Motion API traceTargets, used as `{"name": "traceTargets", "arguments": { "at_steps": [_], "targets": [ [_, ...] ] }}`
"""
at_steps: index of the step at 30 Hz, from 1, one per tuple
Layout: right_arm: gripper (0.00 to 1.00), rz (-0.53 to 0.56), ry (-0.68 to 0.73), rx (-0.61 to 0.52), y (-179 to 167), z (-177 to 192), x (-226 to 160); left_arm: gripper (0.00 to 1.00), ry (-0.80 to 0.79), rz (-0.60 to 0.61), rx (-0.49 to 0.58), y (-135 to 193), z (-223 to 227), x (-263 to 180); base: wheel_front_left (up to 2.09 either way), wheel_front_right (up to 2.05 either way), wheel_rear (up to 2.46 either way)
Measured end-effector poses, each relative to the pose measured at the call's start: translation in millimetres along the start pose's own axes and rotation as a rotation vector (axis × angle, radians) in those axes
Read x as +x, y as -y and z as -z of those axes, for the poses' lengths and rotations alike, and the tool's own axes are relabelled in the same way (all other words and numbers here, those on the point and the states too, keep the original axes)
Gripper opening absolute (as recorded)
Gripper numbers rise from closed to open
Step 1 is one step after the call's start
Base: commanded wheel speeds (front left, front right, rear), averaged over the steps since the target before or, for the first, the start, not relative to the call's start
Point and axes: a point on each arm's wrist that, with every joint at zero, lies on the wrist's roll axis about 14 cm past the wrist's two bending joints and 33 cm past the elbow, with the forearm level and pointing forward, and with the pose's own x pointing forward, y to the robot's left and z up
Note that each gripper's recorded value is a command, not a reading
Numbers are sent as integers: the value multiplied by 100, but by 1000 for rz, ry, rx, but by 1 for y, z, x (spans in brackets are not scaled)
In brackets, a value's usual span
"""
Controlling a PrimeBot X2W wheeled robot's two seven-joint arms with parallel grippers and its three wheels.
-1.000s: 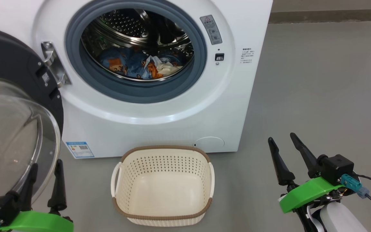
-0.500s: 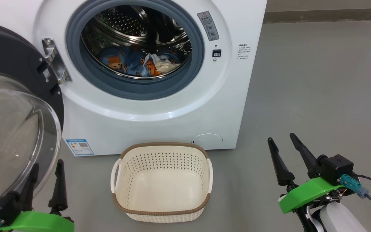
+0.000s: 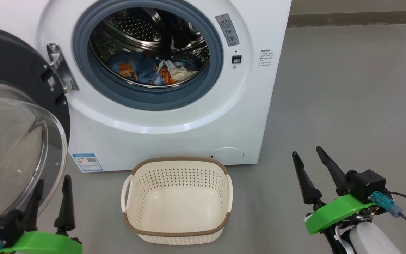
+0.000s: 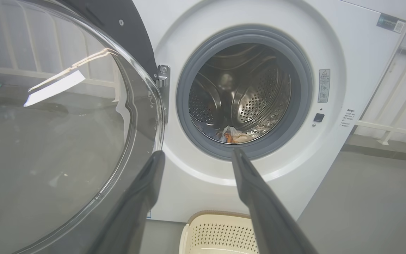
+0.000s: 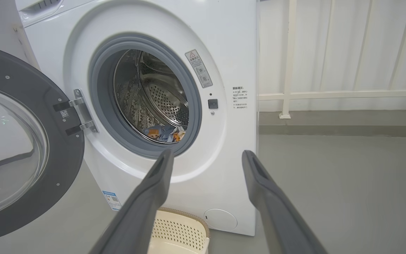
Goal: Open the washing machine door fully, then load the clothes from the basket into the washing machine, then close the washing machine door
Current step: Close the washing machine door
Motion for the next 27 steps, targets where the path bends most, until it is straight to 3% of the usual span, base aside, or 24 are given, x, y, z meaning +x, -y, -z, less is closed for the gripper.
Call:
{"name": "traceTargets", "arguments": {
  "at_steps": [12,27],
  "targets": [
    [100,-15,-1,5,-5,1,4,100,2,-13,-1,-4,-1,-5,0,0,0],
    [100,-120,-24,16,-40,10,22,100,33,-146,19,-45,-14,-34,0,0,0]
  ]
}}
